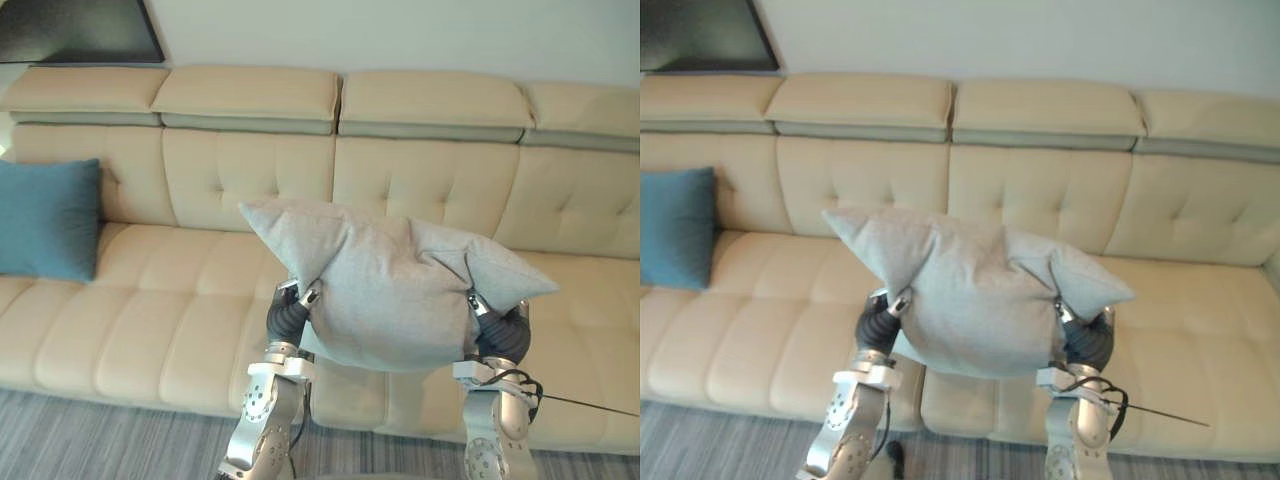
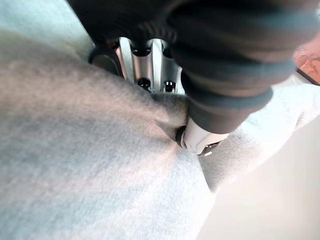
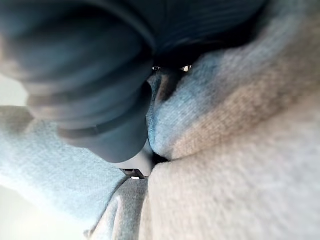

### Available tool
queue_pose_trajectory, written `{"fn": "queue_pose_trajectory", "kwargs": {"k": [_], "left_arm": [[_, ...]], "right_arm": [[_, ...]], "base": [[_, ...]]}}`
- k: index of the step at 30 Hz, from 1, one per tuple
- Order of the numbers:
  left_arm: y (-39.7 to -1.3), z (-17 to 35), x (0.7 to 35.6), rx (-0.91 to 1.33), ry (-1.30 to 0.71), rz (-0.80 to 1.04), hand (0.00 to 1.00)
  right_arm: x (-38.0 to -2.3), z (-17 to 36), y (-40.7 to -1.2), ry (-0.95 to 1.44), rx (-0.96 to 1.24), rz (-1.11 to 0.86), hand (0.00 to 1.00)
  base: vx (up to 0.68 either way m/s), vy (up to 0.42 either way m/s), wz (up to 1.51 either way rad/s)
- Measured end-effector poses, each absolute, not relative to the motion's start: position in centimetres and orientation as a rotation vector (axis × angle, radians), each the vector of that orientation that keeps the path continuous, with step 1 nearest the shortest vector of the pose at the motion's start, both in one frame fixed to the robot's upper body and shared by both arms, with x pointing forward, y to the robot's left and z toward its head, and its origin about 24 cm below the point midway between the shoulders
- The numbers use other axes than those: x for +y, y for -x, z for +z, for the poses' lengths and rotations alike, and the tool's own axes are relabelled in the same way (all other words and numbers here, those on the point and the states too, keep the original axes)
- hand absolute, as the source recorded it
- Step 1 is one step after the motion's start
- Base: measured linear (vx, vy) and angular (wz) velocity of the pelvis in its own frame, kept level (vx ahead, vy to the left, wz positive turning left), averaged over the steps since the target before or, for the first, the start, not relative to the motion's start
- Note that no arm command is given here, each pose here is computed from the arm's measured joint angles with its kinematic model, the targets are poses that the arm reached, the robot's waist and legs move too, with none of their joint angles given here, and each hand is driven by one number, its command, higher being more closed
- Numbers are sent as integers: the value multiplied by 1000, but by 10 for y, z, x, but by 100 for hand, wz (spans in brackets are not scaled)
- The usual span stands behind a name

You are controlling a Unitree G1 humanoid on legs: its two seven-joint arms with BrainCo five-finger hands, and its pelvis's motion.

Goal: Pick up cushions and gather them together orderly.

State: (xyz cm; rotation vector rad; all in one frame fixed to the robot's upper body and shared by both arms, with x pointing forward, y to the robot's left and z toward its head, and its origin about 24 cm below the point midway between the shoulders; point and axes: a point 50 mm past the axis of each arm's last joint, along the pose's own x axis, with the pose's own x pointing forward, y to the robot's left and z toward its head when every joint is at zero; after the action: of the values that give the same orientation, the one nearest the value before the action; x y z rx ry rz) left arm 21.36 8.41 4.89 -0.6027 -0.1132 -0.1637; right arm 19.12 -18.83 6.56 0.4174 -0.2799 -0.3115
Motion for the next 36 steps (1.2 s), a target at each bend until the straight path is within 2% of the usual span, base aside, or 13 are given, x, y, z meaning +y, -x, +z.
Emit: {"fn": "queue_pose_trajectory", "kwargs": {"k": [16, 27, 30, 33, 36], "left_arm": [[-213, 44, 85, -96, 580, -153, 100], [-228, 39, 92, -94, 439, -120, 100], [-252, 52, 94, -153, 363, -104, 100], [-290, 88, 100, -281, 310, -64, 100], [-313, 127, 102, -400, 300, -19, 100]], "right_arm": [[-191, 50, -207, -379, -208, -292, 100], [-186, 36, -239, -371, -146, -282, 100], [-184, 55, -267, -361, -204, -268, 100], [-173, 108, -304, -386, -368, -233, 100], [-166, 154, -321, -381, -510, -225, 100]], "base": [[85, -62, 2], [-27, -5, 10], [-155, -26, -5], [-229, -11, -16], [-277, -1, -9]]}}
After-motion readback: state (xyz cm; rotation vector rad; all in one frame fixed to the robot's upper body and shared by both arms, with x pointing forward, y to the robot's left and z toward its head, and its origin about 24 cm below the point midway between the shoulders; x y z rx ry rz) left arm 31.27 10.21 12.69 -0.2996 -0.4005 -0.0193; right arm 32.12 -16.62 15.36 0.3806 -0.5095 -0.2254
